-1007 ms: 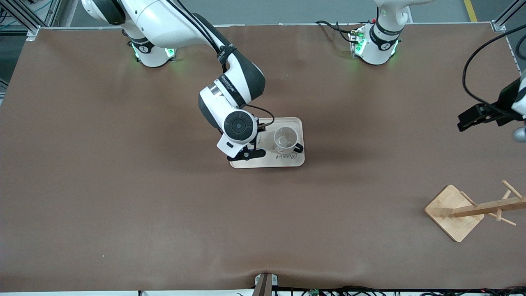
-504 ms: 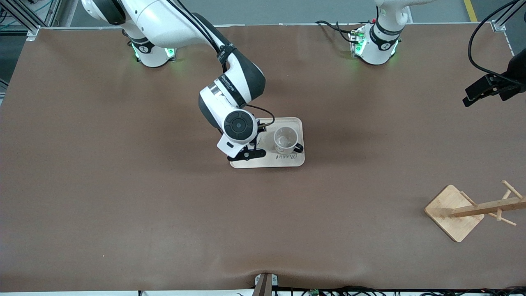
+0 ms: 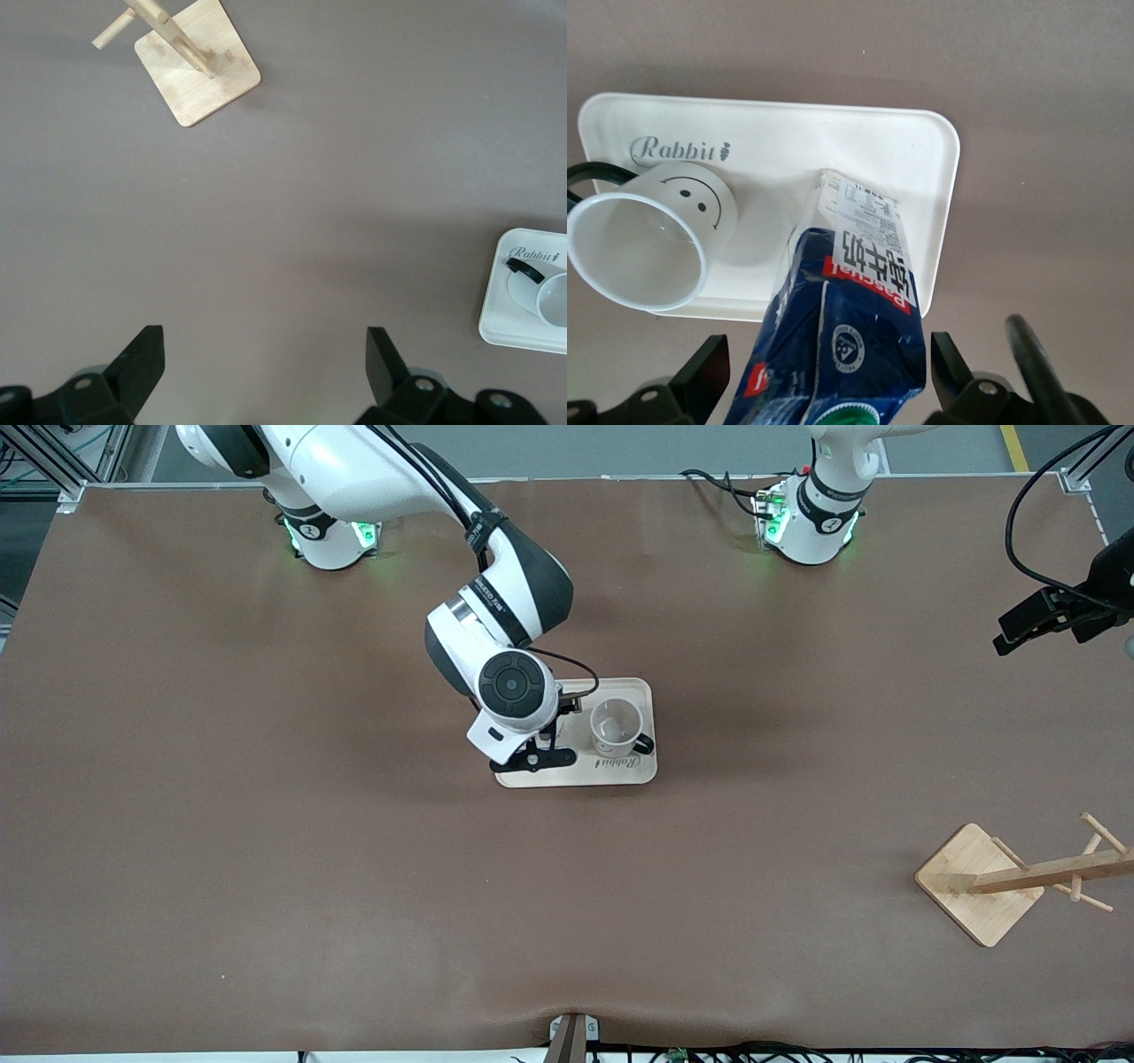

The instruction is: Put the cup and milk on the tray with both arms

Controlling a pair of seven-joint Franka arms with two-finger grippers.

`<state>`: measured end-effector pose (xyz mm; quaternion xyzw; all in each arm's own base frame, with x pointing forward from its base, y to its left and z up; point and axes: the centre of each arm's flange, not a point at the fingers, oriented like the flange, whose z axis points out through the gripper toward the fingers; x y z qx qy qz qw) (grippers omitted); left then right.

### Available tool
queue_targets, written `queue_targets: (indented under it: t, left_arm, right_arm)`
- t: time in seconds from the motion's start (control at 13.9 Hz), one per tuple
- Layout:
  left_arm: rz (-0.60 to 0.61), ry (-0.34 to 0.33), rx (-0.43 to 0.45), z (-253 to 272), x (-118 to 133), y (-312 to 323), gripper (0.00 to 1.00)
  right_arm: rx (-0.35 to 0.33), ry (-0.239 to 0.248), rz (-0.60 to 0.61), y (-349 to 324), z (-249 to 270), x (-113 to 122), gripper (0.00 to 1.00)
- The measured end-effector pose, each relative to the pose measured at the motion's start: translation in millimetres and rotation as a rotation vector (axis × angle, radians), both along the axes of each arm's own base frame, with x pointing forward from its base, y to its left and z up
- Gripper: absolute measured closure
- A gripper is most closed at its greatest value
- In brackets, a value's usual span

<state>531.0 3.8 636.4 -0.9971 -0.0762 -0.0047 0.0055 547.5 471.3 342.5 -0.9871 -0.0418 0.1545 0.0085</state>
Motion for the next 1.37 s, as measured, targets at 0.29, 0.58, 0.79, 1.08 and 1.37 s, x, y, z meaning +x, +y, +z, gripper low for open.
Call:
queue_targets:
  t: [0.29, 0.58, 0.79, 1.08, 1.37]
  left_arm:
    - [0.000, 0.000, 0.000, -0.3, 0.1, 0.0, 0.00]
    - [-0.004, 0.008, -0.001, -4.5, 2.7, -1.9, 0.00]
    - [-0.009, 0.011, -0.001, -6.2, 3.7, -4.2, 0.00]
    - [-0.009, 0.011, -0.001, -5.9, 3.7, -4.6, 0.00]
    - [-0.011, 0.010, -0.001, -5.8, 3.7, -7.0, 0.00]
  right_arm:
    - [-0.003, -0.018, -0.050, -4.0, 14.1, 4.2, 0.00]
    - [-0.009, -0.043, -0.169, -5.9, 50.1, 4.2, 0.00]
    - [0.009, -0.114, -0.195, -22.5, 89.9, 18.1, 0.00]
    - [0.038, -0.175, -0.288, -100.2, 148.7, 59.8, 0.00]
    - [0.051, -0.198, -0.363, -159.3, 180.6, 80.8, 0.00]
